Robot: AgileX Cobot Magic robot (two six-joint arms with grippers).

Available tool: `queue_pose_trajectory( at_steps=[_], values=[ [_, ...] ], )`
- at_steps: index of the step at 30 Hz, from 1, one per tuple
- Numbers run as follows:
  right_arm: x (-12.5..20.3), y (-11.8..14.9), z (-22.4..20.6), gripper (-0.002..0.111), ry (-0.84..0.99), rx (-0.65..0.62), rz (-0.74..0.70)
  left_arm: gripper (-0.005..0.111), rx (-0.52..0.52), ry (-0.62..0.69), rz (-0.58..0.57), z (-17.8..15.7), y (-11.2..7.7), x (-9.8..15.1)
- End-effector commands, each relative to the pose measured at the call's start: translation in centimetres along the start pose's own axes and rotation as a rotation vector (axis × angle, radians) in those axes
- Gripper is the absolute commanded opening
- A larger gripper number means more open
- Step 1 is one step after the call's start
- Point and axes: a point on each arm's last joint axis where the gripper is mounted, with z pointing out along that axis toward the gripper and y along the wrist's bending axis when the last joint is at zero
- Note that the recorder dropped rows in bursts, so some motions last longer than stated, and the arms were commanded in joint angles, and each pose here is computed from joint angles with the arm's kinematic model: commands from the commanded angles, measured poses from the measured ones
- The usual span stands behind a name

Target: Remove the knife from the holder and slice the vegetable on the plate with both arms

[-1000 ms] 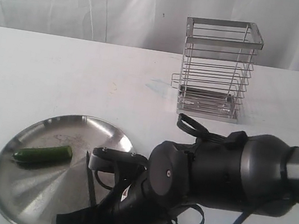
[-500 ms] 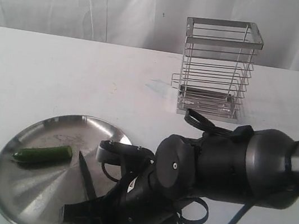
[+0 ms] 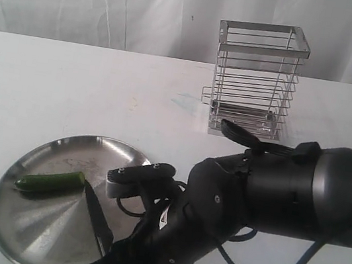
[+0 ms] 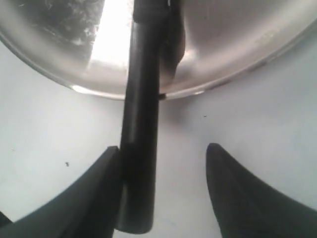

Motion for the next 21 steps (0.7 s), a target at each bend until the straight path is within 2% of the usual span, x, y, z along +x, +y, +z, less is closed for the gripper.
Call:
queue_pose_trajectory(
  at_steps=[1,5,11,14,18,21],
  values=[
    [-1.0,-0.2,-1.6,0.052,0.001,0.076,-0.177,0.0,0.009,-0.001,-0.008,0.0,-0.1,0.1],
    [-2.0,0.8,-3.0,0.053,0.01,0.129,-0.302,0.0,0.009,-0.001,-0.008,0.0,-0.1,0.1],
    [-2.4,4.5,-4.8,0.053,0.027,0.179,-0.434,0.0,0.009,-0.001,-0.008,0.0,-0.1,0.1],
    [-1.4,6.2,-4.5,0.053,0.085,0.302,-0.553,0.0,0.009,-0.001,-0.008,0.0,-0.1,0.1],
    [-0.1,8.1,-2.8,0.053,0.227,0.54,-0.691,0.0,0.009,-0.001,-0.008,0.0,-0.1,0.1],
    [0.2,9.2,-1.0,0.053,0.299,0.591,-0.727,0.0,0.009,-0.001,-0.008,0.0,-0.1,0.1]
  ],
)
